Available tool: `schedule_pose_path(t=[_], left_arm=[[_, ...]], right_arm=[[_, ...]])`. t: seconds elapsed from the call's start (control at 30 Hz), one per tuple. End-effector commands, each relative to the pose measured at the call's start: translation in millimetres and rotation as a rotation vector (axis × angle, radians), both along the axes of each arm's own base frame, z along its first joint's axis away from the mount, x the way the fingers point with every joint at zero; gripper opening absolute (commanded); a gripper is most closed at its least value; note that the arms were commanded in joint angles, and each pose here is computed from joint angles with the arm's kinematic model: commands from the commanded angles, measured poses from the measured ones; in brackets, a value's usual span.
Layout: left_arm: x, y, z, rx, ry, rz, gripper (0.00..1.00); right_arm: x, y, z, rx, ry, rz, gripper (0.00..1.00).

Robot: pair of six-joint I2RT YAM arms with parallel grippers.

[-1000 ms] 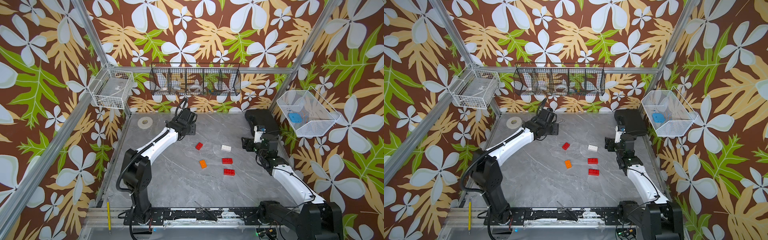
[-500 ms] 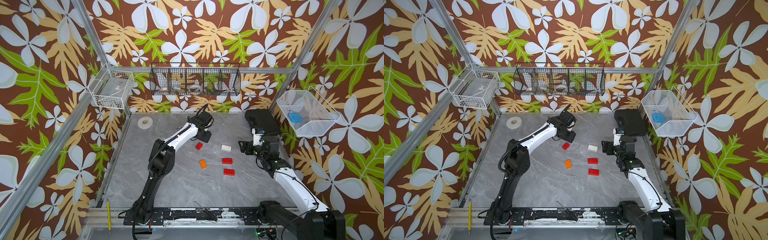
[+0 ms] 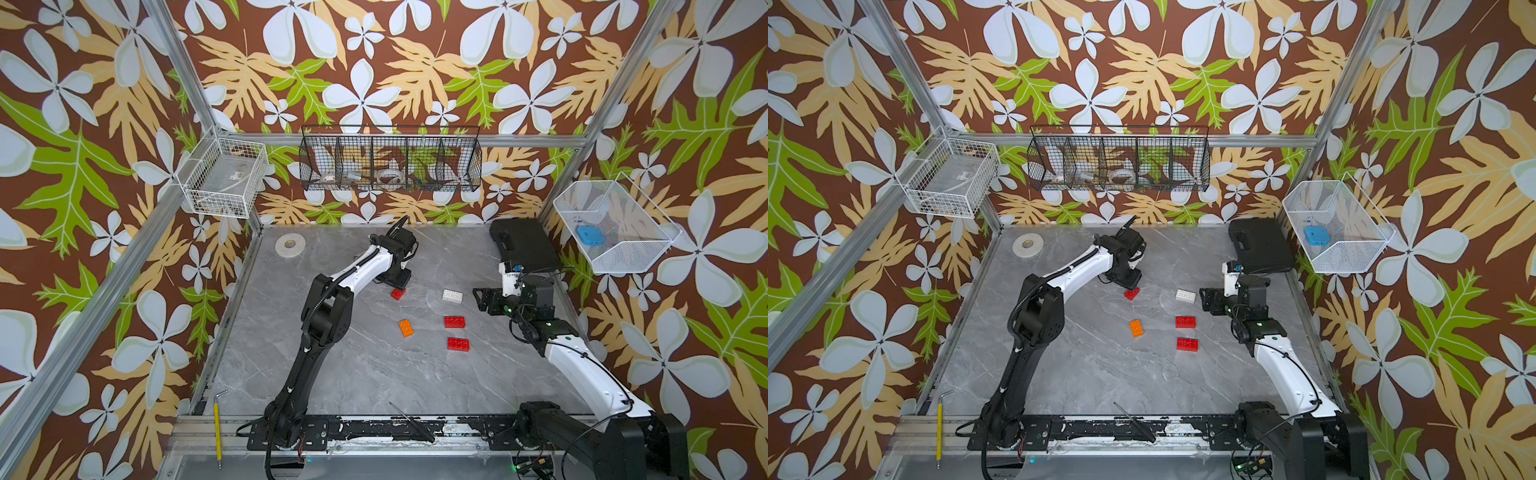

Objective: Assemble a rectangle with lego
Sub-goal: Pick up the lego brick from the center of the board.

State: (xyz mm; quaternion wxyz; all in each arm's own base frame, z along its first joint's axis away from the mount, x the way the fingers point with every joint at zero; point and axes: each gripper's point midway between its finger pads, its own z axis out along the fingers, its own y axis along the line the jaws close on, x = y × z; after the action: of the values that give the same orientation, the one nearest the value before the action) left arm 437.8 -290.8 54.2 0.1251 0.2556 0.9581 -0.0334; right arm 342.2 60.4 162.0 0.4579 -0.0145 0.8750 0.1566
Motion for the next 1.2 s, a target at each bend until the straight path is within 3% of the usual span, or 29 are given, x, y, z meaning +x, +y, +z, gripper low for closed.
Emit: schedule_pose_path(t=[0.0, 0.2, 0.97, 1.17], left_arm=[[-12.2, -2.8, -8.0, -0.009, 0.056, -0.028, 0.61], [-6.5, -6.2, -9.6, -0.018, 0.041, -0.029, 0.62], [-9.3, -7.0, -27.6, -0.009, 0.076, -0.001, 0.43], [-10.8, -4.0, -25.7, -0.004, 0.075, 0.030, 0.21]], right_arm=[[2.4, 2.8, 2.8, 0.008, -0.016, 0.012, 0.82], [2.8, 3.2, 2.6, 0.008, -0.014, 0.014, 0.82], [3.2, 6.4, -2.9, 0.027, -0.001, 0.024, 0.80], [2.8, 7.2, -7.0, 0.030, 0.011, 0.027, 0.79]])
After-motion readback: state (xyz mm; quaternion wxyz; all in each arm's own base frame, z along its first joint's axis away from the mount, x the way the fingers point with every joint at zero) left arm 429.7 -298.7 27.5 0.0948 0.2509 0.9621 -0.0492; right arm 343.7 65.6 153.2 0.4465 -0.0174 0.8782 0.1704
